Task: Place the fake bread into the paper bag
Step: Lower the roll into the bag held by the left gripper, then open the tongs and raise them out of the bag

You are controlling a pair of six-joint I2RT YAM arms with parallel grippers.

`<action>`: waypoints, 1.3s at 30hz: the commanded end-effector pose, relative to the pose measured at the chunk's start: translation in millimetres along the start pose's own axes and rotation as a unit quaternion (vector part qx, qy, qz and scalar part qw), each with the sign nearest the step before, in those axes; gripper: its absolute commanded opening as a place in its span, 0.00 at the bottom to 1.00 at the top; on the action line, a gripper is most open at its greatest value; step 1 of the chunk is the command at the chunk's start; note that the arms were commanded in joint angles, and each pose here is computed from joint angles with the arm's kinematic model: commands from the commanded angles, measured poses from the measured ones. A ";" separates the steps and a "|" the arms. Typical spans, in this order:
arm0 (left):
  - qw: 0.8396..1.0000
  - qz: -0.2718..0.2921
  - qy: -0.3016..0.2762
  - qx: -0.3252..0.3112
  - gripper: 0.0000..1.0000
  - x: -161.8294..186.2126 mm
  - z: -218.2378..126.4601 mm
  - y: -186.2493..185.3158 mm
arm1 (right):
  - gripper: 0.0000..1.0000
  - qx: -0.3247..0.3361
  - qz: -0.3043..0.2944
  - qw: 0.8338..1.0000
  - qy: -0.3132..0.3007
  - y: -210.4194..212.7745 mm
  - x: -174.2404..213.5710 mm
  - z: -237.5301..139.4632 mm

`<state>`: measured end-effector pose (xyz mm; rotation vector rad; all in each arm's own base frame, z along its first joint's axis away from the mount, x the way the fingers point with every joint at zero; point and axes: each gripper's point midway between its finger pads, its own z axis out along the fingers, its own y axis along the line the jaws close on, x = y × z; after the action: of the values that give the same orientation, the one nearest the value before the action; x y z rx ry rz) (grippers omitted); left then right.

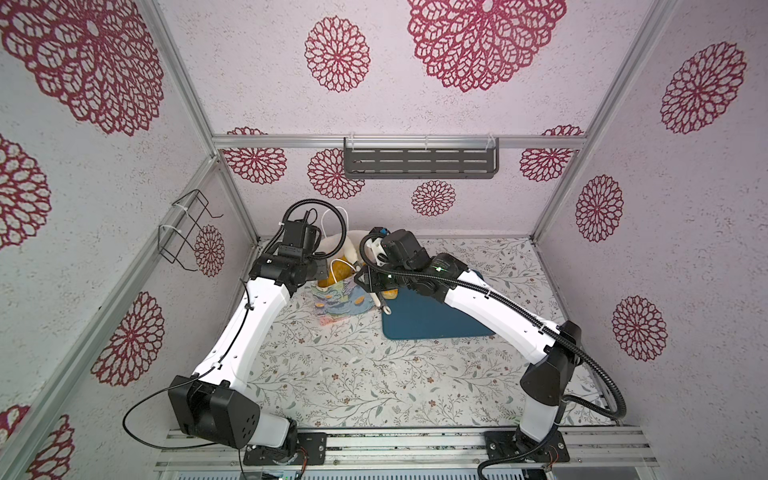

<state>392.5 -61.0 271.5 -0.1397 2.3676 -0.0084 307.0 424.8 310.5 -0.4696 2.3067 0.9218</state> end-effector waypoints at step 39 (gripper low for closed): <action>1.000 0.002 -0.022 -0.001 0.00 -7.5 -11.3 -0.2 | 0.36 0.066 -0.007 0.991 -0.116 -37.5 -47.6 -99.1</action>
<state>392.1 -57.8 272.1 -0.1468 2.3643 0.0131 322.0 353.9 347.9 -0.3399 2.2242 0.7873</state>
